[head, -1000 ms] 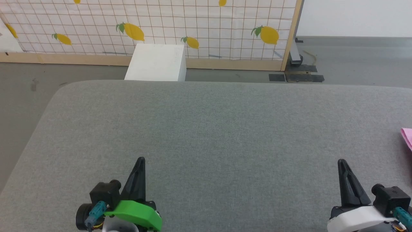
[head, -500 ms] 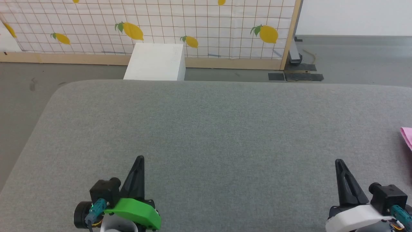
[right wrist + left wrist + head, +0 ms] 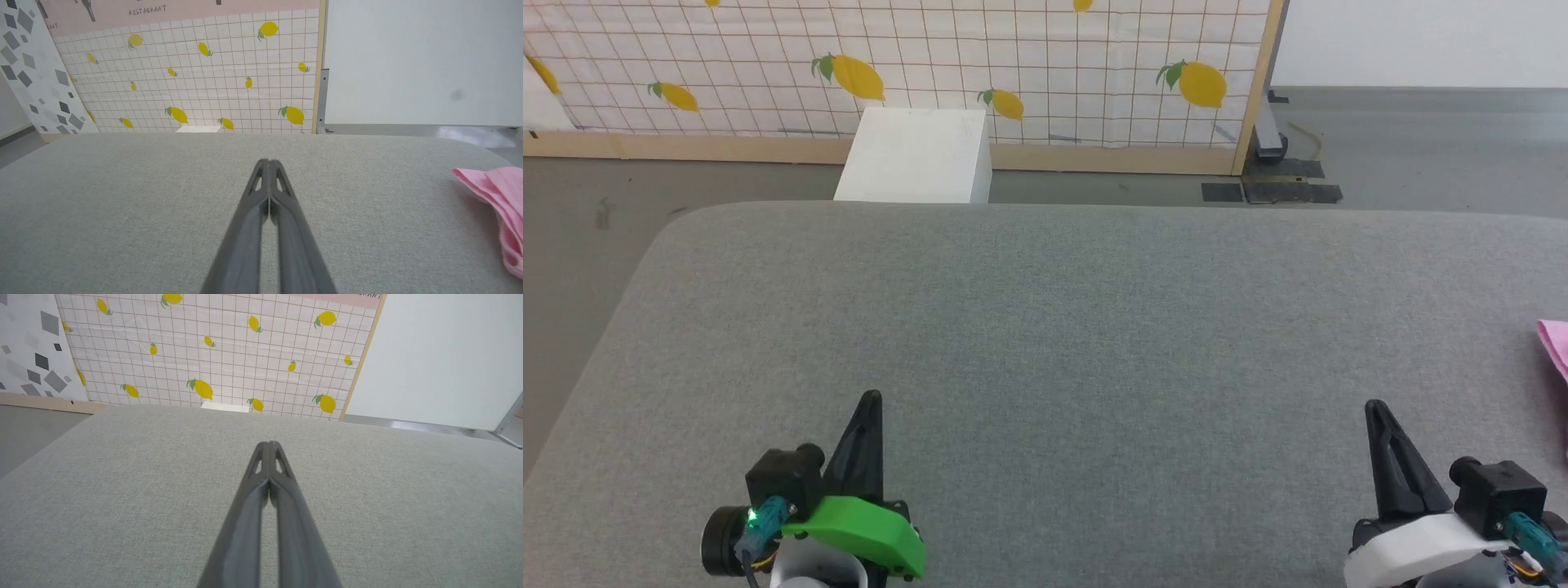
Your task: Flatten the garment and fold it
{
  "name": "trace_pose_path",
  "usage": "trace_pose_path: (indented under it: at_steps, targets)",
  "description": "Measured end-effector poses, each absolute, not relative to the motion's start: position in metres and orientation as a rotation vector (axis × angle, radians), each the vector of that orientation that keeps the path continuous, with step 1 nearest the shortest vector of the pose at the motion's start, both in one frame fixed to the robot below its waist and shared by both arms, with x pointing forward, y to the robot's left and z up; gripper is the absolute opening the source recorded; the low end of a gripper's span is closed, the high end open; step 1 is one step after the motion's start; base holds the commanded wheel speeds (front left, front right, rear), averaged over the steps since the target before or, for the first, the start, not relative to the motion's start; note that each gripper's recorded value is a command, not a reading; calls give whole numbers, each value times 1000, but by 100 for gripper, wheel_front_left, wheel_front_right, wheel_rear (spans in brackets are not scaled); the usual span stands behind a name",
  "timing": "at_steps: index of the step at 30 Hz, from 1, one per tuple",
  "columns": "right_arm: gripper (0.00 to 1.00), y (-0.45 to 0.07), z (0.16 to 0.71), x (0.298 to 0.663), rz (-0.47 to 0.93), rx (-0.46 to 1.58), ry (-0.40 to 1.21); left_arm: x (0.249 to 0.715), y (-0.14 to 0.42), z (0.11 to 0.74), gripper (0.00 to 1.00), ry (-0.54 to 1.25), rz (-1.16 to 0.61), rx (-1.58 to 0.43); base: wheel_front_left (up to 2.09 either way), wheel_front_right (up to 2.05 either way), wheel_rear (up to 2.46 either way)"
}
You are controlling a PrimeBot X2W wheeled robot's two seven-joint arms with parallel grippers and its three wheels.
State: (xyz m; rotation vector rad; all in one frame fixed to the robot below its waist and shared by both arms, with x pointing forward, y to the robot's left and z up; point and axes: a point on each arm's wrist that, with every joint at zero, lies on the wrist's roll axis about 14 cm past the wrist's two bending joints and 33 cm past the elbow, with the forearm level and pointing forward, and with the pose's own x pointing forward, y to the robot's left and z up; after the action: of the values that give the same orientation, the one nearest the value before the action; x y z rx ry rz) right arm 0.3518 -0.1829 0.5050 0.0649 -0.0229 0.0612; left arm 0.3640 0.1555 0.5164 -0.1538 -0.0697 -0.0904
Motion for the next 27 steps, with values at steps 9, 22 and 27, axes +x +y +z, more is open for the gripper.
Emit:
trace_pose_path:
  at_steps: [9, 22, 27]
  targets:
    - [0, -181, 505, 352, 68, 55, -14, 365, 157, 517, 0, -63, -86, -126, 0, 0, 0]
    - [0, -178, 508, 356, 79, 37, -12, 367, 159, 520, 0, -57, -78, -99, 0, 0, 0]
    - [0, -176, 510, 357, 84, 32, -10, 368, 160, 520, 0, -51, -74, -91, 0, 0, 0]
